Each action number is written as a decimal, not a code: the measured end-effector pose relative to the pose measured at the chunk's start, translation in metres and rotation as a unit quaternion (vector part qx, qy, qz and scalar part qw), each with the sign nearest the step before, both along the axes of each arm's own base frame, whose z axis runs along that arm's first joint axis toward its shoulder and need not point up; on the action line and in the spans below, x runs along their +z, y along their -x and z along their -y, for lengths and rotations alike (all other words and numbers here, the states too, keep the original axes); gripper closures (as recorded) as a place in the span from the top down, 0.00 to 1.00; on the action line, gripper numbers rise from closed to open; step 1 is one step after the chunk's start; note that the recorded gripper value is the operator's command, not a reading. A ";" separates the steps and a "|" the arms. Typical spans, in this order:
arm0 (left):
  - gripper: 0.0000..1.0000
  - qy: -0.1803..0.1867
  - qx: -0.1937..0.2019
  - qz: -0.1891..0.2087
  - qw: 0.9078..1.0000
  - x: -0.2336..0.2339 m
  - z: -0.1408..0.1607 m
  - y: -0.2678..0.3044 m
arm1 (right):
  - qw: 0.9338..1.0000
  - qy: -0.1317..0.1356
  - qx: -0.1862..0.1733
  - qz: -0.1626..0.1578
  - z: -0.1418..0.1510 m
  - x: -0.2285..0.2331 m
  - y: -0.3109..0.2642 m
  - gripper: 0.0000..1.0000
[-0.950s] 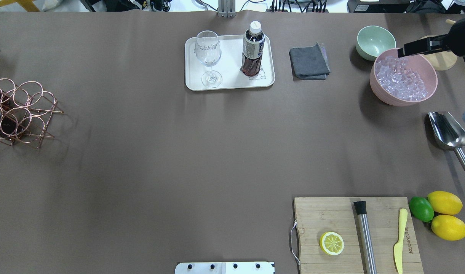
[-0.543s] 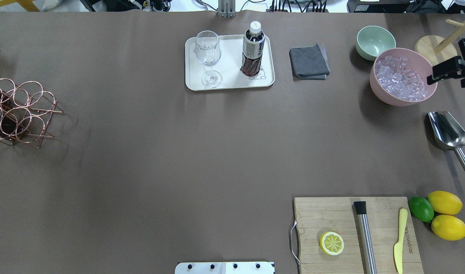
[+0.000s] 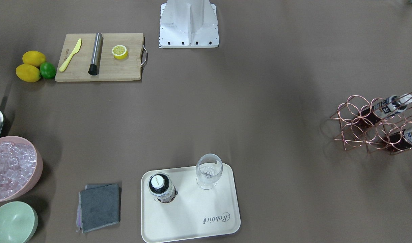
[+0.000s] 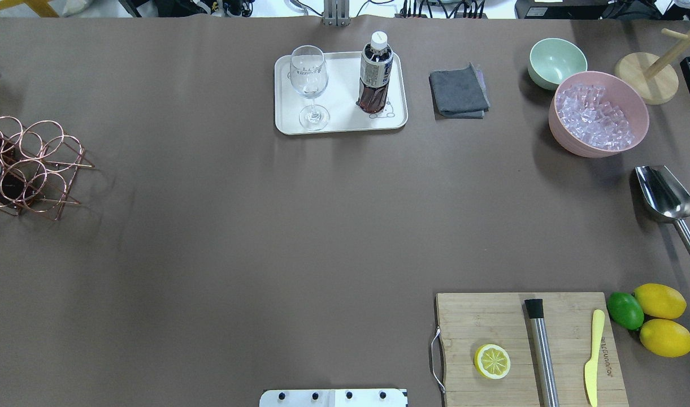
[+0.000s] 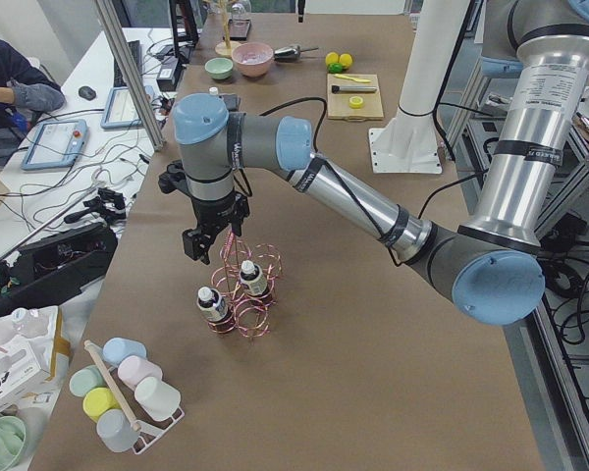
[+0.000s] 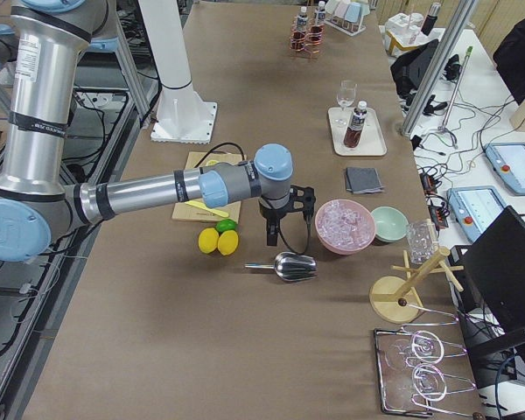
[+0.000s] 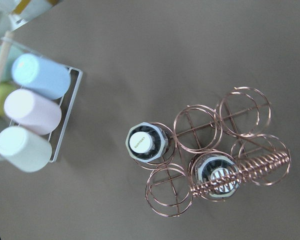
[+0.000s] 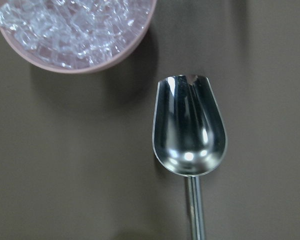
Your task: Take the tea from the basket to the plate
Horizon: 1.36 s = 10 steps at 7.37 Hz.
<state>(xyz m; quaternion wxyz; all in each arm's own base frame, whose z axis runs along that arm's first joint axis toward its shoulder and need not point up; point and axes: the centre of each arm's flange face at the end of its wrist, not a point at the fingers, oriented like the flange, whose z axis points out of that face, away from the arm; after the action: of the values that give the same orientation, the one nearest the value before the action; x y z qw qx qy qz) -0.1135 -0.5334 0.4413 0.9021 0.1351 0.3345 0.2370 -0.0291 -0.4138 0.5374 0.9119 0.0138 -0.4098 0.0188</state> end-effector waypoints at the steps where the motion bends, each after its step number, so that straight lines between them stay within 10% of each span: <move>1: 0.98 0.075 -0.089 -0.010 0.993 0.002 -0.002 0.012 | 1.000 -0.009 -0.020 -0.007 -0.013 0.018 -0.021 1.00; 4: 0.98 0.159 -0.169 -0.019 0.972 0.040 0.008 0.024 | 0.999 -0.015 -0.045 -0.024 -0.027 0.075 -0.081 1.00; 10: 0.98 0.156 -0.172 -0.037 0.972 0.208 -0.009 0.019 | 0.997 0.009 -0.041 -0.061 -0.042 0.116 -0.128 1.00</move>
<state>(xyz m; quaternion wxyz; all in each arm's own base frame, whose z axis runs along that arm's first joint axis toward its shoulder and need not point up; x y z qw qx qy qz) -0.1325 -0.5241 0.6492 0.9263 0.0571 0.3721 0.0176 0.0987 -0.3718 0.6538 0.9351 -0.0105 -0.3538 -0.0159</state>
